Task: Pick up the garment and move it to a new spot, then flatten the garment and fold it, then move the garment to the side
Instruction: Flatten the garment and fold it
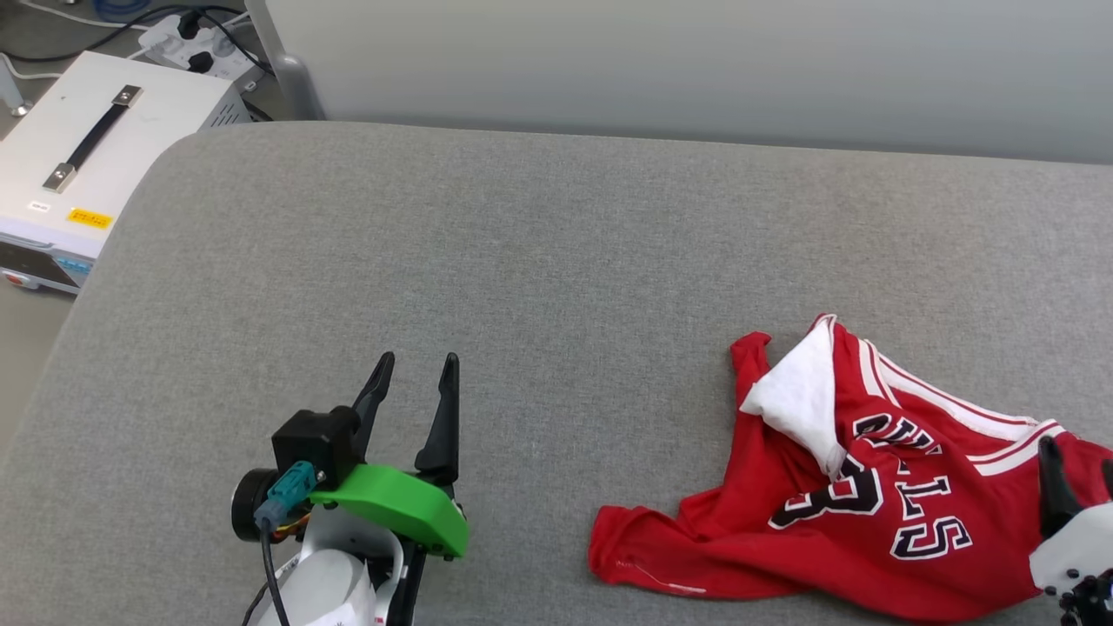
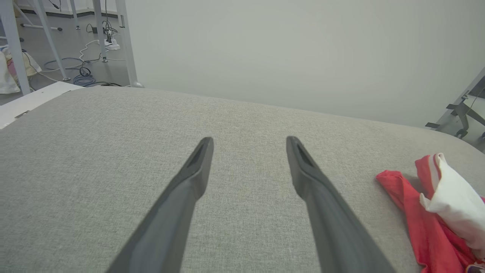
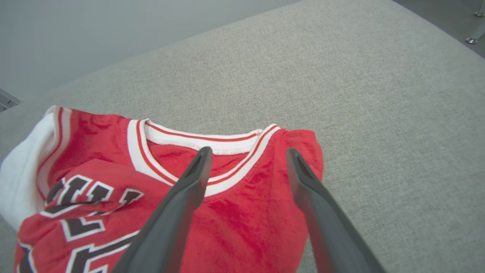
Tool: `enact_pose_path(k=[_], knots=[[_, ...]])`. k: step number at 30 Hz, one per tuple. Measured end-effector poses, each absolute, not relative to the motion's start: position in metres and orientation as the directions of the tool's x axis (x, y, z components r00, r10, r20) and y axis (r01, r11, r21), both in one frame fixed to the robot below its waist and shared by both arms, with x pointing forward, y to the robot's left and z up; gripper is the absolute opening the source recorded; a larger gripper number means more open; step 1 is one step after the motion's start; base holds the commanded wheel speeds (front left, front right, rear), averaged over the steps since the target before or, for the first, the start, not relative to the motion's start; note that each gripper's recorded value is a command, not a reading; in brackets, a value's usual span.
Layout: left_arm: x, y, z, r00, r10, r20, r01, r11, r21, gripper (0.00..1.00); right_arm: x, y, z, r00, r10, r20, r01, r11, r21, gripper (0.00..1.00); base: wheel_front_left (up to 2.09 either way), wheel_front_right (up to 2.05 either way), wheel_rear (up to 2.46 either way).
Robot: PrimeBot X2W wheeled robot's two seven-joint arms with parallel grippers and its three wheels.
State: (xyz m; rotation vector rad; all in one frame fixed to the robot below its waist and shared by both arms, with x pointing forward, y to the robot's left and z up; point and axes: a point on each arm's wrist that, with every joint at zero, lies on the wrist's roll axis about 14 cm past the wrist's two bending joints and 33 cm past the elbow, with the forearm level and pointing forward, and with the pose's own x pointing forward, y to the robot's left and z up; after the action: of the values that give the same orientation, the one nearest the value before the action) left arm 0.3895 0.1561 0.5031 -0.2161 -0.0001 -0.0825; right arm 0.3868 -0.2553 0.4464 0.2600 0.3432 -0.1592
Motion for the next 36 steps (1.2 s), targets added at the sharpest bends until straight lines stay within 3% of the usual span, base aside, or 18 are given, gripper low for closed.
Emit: enact_pose_path(k=[9,16,20,26,27,29,36], knots=[[0.386,0.164,0.510,0.998,-0.064,0.011,0.065,0.978,-0.198,1.00,0.400,-0.204,0.514,0.999,0.006,-0.051,0.002,0.987,0.163,1.00,0.00,0.00,0.00],[0.395,0.154,0.511,0.991,-0.126,-0.032,0.120,0.979,-0.163,1.00,0.379,-0.180,0.535,0.997,0.079,0.017,-0.080,0.990,0.115,1.00,0.00,0.00,0.00],[0.406,0.120,0.511,0.964,-0.253,-0.080,0.239,0.959,-0.154,1.00,0.373,-0.177,0.543,0.996,0.087,0.029,-0.089,0.992,0.087,1.00,0.00,0.00,0.00],[0.416,0.041,0.524,0.851,-0.509,-0.131,0.492,0.858,-0.147,1.00,0.365,-0.185,0.541,0.998,0.062,0.007,-0.062,0.995,0.080,1.00,0.00,0.00,0.00],[0.414,0.004,0.523,0.772,-0.614,-0.166,0.596,0.789,-0.148,1.00,0.363,-0.190,0.535,0.999,0.046,-0.015,-0.045,0.995,0.084,1.00,0.00,0.00,0.00],[0.412,-0.023,0.521,0.708,-0.679,-0.193,0.662,0.734,-0.153,1.00,0.363,-0.194,0.530,0.999,0.032,-0.036,-0.029,0.996,0.086,1.00,0.00,0.00,0.00],[0.418,-0.068,0.496,0.567,-0.759,-0.321,0.756,0.634,-0.165,1.00,0.367,-0.200,0.514,0.996,0.012,-0.084,-0.003,0.995,0.104,1.00,0.00,0.00,0.00]])
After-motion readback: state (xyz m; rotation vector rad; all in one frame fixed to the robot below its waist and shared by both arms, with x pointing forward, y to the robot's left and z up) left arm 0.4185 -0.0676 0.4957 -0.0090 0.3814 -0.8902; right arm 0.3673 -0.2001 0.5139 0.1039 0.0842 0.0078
